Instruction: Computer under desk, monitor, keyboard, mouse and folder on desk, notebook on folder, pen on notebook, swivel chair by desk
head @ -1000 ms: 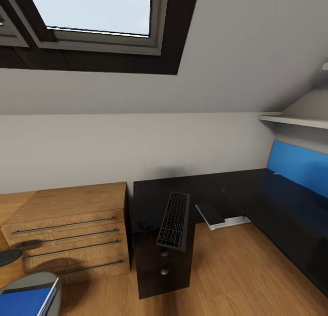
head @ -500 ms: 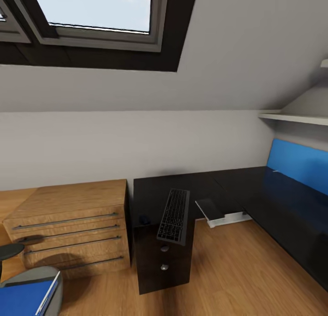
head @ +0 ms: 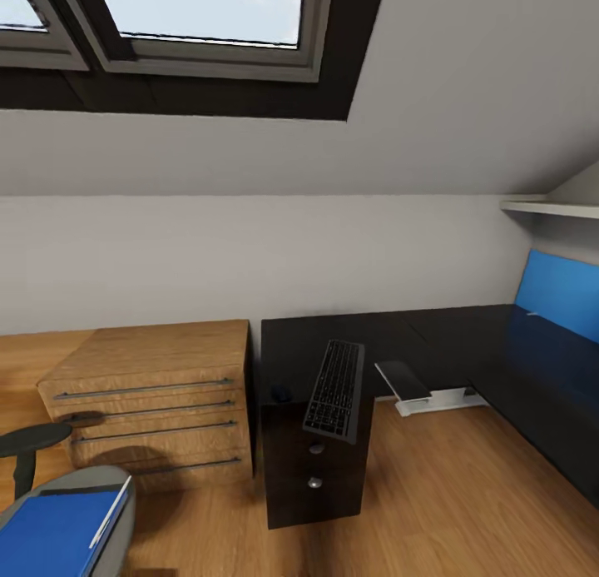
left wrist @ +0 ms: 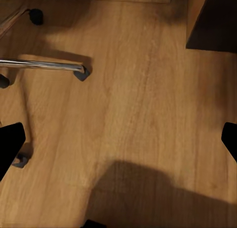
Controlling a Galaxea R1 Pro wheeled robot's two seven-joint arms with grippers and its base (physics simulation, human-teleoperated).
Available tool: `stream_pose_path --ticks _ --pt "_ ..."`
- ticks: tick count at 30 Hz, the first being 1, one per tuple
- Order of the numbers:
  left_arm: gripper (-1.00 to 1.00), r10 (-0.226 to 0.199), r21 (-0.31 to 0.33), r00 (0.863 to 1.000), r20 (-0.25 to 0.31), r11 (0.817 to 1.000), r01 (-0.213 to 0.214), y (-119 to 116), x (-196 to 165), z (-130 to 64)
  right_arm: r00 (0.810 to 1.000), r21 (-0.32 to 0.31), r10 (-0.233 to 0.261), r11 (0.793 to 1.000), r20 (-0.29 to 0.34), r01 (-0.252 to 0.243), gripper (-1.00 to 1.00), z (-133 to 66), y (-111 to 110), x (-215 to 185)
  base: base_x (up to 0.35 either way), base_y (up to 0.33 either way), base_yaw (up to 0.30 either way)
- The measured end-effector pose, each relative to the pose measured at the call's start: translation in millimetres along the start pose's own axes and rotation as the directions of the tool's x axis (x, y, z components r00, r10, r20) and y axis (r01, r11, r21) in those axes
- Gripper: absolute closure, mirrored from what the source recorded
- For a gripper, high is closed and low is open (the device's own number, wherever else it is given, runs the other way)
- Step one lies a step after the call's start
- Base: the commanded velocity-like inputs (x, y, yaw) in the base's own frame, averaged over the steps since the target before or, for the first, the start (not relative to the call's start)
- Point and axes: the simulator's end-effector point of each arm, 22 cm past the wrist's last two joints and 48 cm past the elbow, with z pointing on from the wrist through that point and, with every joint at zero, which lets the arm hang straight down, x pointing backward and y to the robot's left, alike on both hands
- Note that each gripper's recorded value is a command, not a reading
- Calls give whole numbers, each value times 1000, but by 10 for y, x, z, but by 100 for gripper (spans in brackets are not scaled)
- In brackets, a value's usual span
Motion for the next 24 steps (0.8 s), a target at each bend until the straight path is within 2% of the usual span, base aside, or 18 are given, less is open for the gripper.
stream_pose_path --ticks 6,7,10,12,14,15,16,17,18,20,21,22,23,24 --pt "-100 0 1 1000 0 1000 0 -10 62 73 1000 0 3 1000 13 -3 -100 54 11 47 0 0 4" --pt "-100 0 1 1000 1 1000 0 -12 73 84 991 -18 60 998 118 -58 -100 100 255 -341 0 0 0" --pt "-100 0 1 1000 1 1000 0 -15 106 121 982 -23 104 995 158 -102 -100 193 386 -556 0 0 0" --pt "-100 0 1 1000 1 1000 0 -17 126 146 969 -23 144 990 202 -142 -100 306 439 -831 0 0 0" --pt "-100 -1 1 1000 1 1000 1 -18 150 170 949 -17 204 978 241 -206 -100 424 448 -1110 0 0 0" --pt "-100 -1 1 1000 1 1000 1 -19 162 181 922 -9 281 957 267 -289 -100 510 436 -1344 0 0 0" --pt "-100 0 1 1000 1 1000 0 -21 176 194 826 -22 483 866 290 -499 -100 646 381 -1809 0 0 0" --pt "-100 0 1 1000 1 1000 0 -22 188 206 804 -41 512 850 304 -526 -100 692 377 -1997 0 0 0" --pt "-100 0 1 1000 1 1000 0 -24 199 219 786 -65 545 831 291 -552 -100 721 404 -2111 0 0 0" --pt "-100 -1 1 1000 1 1000 1 -26 221 243 747 -145 625 780 226 -608 -100 762 544 -2372 0 0 0" --pt "-100 -1 1 1000 1 1000 1 -27 234 255 717 -186 670 743 193 -644 -100 761 609 -2476 0 0 0" --pt "-100 0 1 1000 1 1000 0 -27 246 267 676 -231 721 691 151 -685 -100 750 689 -2577 0 0 0" --pt "-100 -1 1 1000 1 1000 1 -28 257 280 628 -279 772 628 102 -727 -100 729 776 -2671 0 0 0" --pt "-100 -1 1 1000 1 1000 1 -29 269 293 601 -303 796 592 74 -747 -100 720 828 -2704 0 0 0"
